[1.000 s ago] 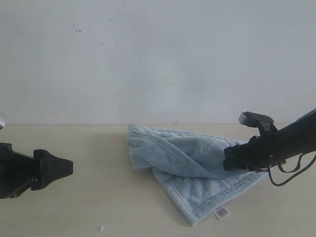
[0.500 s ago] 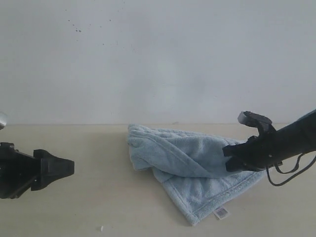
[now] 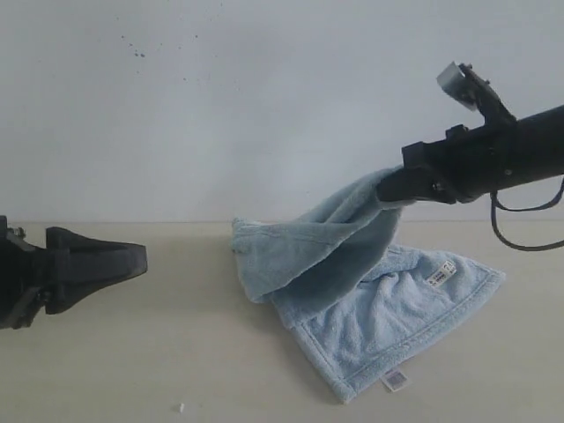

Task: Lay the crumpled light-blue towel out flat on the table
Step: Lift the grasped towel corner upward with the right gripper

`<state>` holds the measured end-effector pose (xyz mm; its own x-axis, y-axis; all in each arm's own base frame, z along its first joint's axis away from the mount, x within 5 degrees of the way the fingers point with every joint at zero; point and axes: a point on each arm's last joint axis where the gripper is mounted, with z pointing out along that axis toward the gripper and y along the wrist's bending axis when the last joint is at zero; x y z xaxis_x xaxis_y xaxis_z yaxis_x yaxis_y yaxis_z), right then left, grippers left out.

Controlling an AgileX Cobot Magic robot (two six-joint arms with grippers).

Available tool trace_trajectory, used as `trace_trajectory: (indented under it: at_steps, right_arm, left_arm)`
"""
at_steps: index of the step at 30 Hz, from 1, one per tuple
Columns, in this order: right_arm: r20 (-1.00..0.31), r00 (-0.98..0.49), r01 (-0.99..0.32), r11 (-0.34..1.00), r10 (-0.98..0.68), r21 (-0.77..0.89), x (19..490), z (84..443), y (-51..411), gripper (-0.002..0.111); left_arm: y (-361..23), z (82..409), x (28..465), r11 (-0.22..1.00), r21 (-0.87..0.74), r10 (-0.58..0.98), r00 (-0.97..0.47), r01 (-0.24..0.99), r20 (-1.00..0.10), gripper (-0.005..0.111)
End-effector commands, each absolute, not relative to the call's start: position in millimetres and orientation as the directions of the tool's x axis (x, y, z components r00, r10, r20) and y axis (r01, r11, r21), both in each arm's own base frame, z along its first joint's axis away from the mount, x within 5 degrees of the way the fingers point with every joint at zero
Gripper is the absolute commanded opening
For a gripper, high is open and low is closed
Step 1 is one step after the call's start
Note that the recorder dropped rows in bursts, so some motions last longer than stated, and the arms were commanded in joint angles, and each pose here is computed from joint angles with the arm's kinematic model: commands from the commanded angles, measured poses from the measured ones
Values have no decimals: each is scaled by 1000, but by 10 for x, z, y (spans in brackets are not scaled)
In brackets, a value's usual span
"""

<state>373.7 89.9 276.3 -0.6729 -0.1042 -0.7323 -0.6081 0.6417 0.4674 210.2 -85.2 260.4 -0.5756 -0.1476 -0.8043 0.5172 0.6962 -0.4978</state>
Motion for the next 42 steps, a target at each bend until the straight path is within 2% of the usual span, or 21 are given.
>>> trace_trajectory:
  at_steps: [1,7,12,14,18,28,35,42]
  right_arm:
    - [-728,-662,-690,527,-180,497,3538,2876,1231,1]
    - [-728,-620,-770,405,-292,493,3280,2873,1812,1]
    - [-737,-589,-798,383,-331,466,3154,2861,2085,1]
    - [-739,-583,-804,374,-338,462,3122,2860,2143,1]
    - [-737,-581,-807,360,-345,468,3097,2862,2168,1]
    - [-763,-565,-817,342,-315,464,3042,3018,2148,1]
    - [-777,-527,-849,247,-345,466,2847,3224,2112,1]
    - [-767,-541,-840,256,-344,478,2826,3250,2100,1]
  left_arm:
    - [-925,2722,1992,598,-531,-152,-565,600,-811,57]
    - [-1114,2715,1898,551,-490,-70,-548,675,-833,57]
    - [-1221,2690,1861,559,-402,8,-490,725,-872,58]
    - [-1275,2671,1849,542,-373,38,-466,753,-884,63]
    - [-1351,2553,1891,550,-294,129,-427,782,-895,75]
    - [-1508,2227,2039,538,-284,244,-469,794,-849,75]
    - [-1538,2341,2145,546,-233,244,-418,805,-875,72]
    - [-1552,2382,2161,537,-230,237,-407,812,-882,68]
